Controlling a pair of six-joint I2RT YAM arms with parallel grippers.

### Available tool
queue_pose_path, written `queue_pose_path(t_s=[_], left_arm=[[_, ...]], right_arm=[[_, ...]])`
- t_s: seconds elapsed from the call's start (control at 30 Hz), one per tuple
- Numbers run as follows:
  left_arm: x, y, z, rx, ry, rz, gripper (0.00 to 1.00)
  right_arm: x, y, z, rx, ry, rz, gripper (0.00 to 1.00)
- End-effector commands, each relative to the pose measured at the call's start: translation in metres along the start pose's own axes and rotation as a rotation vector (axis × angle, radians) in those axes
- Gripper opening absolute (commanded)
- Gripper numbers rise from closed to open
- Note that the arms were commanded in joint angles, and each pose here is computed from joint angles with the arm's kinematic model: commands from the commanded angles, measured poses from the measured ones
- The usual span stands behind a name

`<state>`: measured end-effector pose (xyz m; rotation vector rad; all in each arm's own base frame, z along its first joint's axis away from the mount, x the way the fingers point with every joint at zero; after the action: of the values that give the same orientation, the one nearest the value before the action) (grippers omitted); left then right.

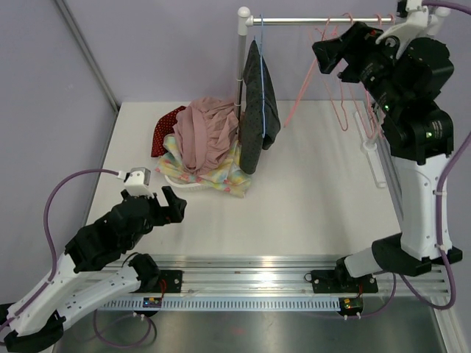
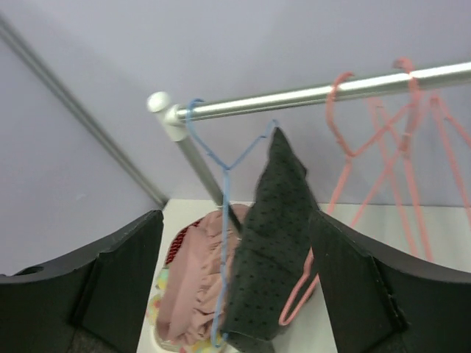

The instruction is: Remove the skirt from the hanger

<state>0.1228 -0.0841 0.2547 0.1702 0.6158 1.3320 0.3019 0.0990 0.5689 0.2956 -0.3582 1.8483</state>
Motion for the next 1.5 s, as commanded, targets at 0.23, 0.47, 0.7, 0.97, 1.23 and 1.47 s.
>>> queue_pose_path(t_s=[0.23, 0.47, 0.7, 0.97, 1.23, 1.47], left_arm=[[-0.001, 0.002, 0.007, -0.056, 0.025, -0.021, 0.99], [-0.002, 0.004, 0.008, -0.064, 0.029, -0.036, 0.99], [-0.003, 0.004, 0.008, -0.06, 0.025, -0.045, 0.99], [-0.008, 0.001, 0.005, -0.04, 0.0, -0.074, 0.99], [-0.017, -0.006, 0.005, -0.02, -0.041, -0.099, 0.99], [-0.101, -0.037, 0.033, -0.099, -0.137, -0.442, 0.99]], right_arm=[[0.054, -0.092, -0.087, 0.248, 0.04, 0.108, 0.85], [0.04, -0.117, -0.149, 0.342, 0.047, 0.046, 0.84], [0.031, -0.125, -0.181, 0.402, 0.048, 0.006, 0.1], [0.038, -0.102, -0.132, 0.31, 0.085, 0.009, 0.0], [0.05, -0.034, -0.051, 0.167, 0.095, 0.051, 0.0], [0.04, 0.022, -0.083, 0.226, -0.02, 0.098, 0.0]])
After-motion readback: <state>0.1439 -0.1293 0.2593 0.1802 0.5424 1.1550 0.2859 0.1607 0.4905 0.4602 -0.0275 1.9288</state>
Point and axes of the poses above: each gripper's point midway between its finger pads, its own y axis back along the fingers, its own x axis along the line the jaws close on, z = x × y, the point moved 5 cm from there along y, back along the fingers
